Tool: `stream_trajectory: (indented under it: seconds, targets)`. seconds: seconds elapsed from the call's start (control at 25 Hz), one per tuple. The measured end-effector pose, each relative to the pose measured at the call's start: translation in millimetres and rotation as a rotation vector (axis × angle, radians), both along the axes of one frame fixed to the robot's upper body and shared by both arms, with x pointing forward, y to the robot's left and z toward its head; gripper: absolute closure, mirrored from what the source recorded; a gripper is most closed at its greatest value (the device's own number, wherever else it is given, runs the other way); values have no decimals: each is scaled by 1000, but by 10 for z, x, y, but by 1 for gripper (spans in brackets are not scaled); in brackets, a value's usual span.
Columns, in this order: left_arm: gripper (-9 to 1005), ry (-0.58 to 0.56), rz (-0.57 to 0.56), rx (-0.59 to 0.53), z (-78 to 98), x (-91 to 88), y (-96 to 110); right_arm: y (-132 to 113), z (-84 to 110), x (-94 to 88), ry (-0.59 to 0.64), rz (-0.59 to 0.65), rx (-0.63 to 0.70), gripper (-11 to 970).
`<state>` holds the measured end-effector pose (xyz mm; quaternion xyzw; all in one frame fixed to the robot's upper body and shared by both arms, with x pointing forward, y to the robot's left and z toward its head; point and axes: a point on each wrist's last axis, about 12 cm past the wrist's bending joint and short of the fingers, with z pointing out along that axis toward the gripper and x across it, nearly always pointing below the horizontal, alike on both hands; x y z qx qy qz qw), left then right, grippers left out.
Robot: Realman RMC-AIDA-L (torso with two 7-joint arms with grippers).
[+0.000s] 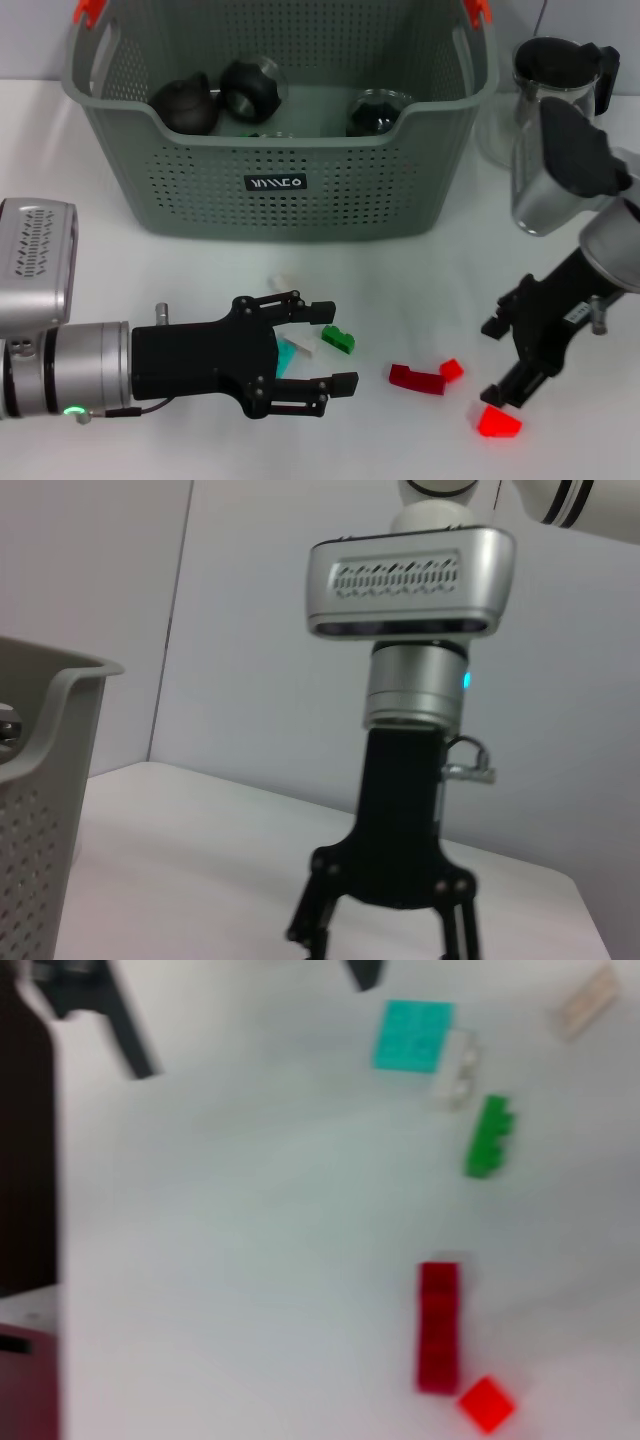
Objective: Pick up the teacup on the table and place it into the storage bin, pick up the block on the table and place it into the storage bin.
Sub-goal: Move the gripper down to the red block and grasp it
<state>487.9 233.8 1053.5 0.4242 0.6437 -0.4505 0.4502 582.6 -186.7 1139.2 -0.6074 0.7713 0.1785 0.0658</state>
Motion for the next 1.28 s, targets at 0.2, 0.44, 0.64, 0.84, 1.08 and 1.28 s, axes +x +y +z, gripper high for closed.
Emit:
stream_trajectory:
  seconds: [0.2, 0.44, 0.64, 0.84, 1.08, 1.28]
  targets:
    - [163, 1, 3, -6, -3, -3, -16, 150, -120, 58, -79, 33, -27, 16]
    - [164, 4, 9, -12, 2, 1, -17, 283, -167, 55, -114, 90, -33, 30]
    - [164, 8, 12, -16, -5, -9, -19, 335, -202, 49, -124, 110, -49, 62]
    - [164, 13, 14, -18, -15, -15, -23, 384, -242, 50, -146, 121, -66, 93]
    - [165, 18, 15, -19, -20, -11, -32, 435, -273, 51, -135, 131, -74, 132]
    - [165, 15, 15, -19, -12, 4, -38, 471, -283, 30, -131, 150, -77, 229]
